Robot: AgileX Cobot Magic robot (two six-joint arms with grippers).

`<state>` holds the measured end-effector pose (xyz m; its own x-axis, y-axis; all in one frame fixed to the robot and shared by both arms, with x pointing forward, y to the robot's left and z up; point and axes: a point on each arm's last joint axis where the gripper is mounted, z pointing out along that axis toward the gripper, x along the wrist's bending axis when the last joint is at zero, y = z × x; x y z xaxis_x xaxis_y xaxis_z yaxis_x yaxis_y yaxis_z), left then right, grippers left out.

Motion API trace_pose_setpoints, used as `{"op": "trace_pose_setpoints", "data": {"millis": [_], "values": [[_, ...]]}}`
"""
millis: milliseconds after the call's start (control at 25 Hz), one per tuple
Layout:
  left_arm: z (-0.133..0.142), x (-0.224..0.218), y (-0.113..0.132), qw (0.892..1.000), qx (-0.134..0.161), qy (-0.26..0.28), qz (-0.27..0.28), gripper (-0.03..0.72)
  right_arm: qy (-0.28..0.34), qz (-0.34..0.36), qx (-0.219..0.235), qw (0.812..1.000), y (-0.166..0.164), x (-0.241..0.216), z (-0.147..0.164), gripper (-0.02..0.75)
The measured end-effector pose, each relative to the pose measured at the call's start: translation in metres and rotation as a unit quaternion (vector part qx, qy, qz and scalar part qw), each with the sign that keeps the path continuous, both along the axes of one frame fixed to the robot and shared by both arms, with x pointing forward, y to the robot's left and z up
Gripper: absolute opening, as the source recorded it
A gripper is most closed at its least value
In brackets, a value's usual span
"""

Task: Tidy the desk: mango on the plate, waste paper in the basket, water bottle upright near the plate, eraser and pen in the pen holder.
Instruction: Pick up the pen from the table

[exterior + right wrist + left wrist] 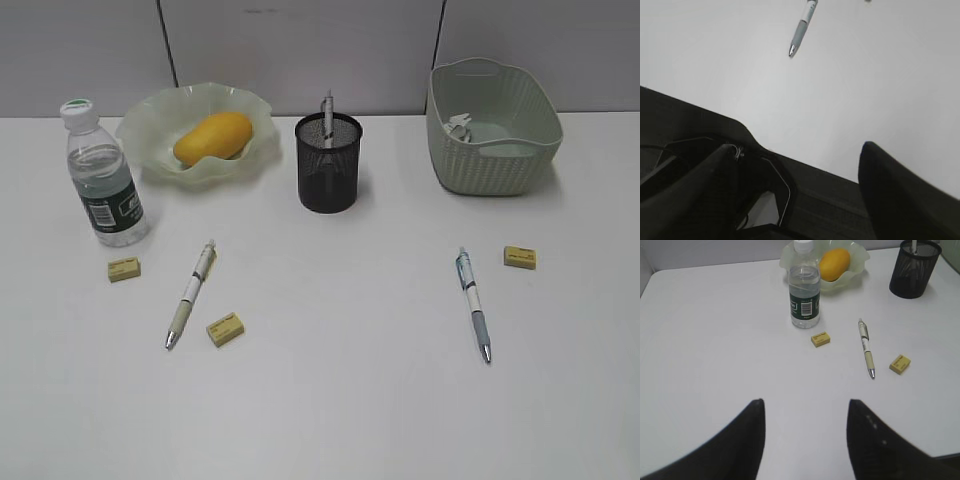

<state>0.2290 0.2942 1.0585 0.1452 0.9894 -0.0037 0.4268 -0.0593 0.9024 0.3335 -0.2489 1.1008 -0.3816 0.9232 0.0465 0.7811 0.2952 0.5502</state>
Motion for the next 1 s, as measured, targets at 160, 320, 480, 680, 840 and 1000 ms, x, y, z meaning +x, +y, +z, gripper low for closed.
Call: {"op": "trace_pose_setpoints", "data": {"millis": [160, 320, 480, 680, 840, 1000], "values": [[0.000, 0.000, 0.000, 1.000, 0.000, 0.000, 0.000, 0.395, -0.046, 0.007, 0.019, 0.999, -0.016, -0.029, -0.017, 0.574], [0.000, 0.000, 0.000, 1.000, 0.000, 0.000, 0.000, 0.393, -0.082, 0.024, 0.015, 0.996, -0.030, -0.053, -0.037, 0.573], [0.000, 0.000, 0.000, 1.000, 0.000, 0.000, 0.000, 0.389, -0.118, 0.028, 0.023, 0.992, -0.037, -0.064, -0.046, 0.571], [0.000, 0.000, 0.000, 1.000, 0.000, 0.000, 0.000, 0.389, -0.138, 0.028, 0.033, 0.990, -0.038, -0.066, -0.048, 0.571], [0.000, 0.000, 0.000, 1.000, 0.000, 0.000, 0.000, 0.388, -0.140, 0.029, 0.033, 0.989, -0.038, -0.066, -0.048, 0.571], [0.000, 0.000, 0.000, 1.000, 0.000, 0.000, 0.000, 0.388, -0.140, 0.029, 0.033, 0.989, -0.037, -0.065, -0.050, 0.571]]}}
